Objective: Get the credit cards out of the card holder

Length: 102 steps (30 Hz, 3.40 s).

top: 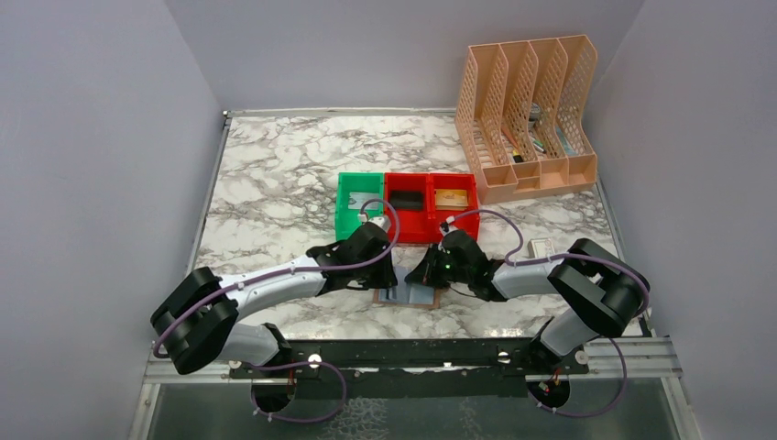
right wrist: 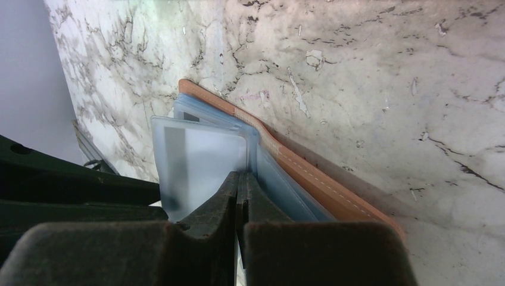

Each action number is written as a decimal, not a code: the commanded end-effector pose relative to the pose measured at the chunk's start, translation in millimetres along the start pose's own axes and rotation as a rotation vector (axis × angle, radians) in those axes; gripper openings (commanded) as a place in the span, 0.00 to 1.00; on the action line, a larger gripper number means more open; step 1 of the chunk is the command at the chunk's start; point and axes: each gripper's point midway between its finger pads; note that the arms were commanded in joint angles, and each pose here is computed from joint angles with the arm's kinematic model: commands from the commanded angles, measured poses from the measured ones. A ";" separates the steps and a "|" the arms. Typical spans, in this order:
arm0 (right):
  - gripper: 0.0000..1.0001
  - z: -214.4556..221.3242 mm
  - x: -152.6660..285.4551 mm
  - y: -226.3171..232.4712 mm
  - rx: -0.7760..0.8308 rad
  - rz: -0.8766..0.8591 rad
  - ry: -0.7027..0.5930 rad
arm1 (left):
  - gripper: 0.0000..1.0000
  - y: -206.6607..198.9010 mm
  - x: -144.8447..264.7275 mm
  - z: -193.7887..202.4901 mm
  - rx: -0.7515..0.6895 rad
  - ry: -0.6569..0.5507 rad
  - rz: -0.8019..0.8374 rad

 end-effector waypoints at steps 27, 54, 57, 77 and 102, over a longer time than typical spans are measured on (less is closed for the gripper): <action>0.14 4.5 24.4 -21.2 0.118 0.099 0.040 | 0.24 -15.1 -4.3 -7.4 0.028 -0.030 0.060; 0.42 -74.7 129.0 3.9 0.032 0.138 -0.470 | 0.55 -75.6 -13.0 -17.6 -0.107 0.009 0.245; 0.42 -74.7 131.4 6.0 0.030 0.126 -0.473 | 0.59 -65.8 -9.4 -21.5 -0.122 0.000 0.182; 0.24 -32.8 91.9 51.3 0.222 -0.071 -0.166 | 0.59 -40.3 -15.4 -14.3 -0.041 -0.018 0.079; 0.07 -12.7 47.9 -59.0 0.087 0.326 -0.073 | 0.38 -59.3 -46.9 -0.2 -0.031 0.017 0.234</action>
Point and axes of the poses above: each gripper's point midway between its finger pads, its own x axis back along the fingers, its own y axis along the line the jaws close on, z = x × y, and after that the axes turned 14 degrees about -x, right-handed
